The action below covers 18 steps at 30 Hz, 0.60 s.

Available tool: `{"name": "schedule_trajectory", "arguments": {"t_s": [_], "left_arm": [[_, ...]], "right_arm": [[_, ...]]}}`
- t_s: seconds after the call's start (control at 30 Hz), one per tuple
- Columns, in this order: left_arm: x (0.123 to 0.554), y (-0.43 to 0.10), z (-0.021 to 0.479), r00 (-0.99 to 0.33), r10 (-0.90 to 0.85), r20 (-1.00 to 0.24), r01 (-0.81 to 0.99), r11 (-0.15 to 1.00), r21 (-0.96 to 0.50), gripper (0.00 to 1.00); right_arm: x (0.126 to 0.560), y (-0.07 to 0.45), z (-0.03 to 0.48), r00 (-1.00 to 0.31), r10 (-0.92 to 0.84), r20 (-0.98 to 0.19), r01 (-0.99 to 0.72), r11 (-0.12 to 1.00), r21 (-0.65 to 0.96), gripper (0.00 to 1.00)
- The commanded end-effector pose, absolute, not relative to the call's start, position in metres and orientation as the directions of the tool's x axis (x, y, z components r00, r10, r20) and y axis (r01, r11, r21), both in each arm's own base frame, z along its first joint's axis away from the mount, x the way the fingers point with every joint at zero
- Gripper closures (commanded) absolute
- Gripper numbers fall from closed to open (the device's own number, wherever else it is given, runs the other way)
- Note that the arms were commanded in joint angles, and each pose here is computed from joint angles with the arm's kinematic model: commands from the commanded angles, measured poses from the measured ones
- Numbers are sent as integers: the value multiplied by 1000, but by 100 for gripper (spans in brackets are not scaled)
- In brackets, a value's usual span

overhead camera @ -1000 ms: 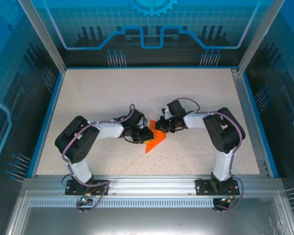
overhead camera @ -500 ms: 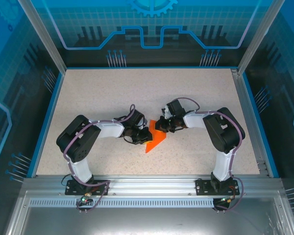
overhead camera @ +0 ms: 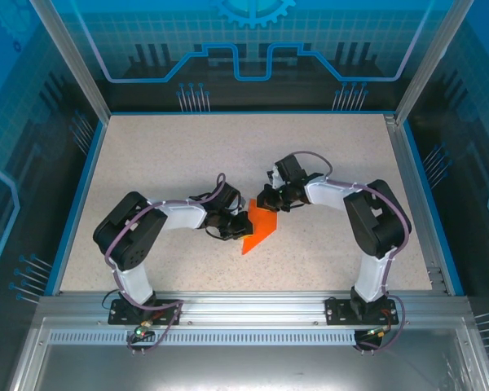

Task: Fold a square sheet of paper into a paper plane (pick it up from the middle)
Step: Fourth fold the wing at the center of the table.

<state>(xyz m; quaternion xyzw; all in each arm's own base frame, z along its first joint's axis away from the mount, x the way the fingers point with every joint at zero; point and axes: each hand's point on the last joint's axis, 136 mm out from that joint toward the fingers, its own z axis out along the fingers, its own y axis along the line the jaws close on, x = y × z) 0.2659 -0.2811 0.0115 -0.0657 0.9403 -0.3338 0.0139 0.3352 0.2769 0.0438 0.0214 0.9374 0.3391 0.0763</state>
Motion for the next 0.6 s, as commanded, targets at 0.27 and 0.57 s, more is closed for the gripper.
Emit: {"name": "schedule_trajectory", "arguments": {"t_s": [0.27,0.57], "left_arm": [[239,-247,-25,-984,-157,81,-177,859,-480,91],[236,-247,-29,-985,-149,91,-174,858,-484,91]], "right_arm": [[316,259,-7,-992,108,-60,52,804,592,94],[371,212,-9,-976,191,-109,84,784,615,93]]}}
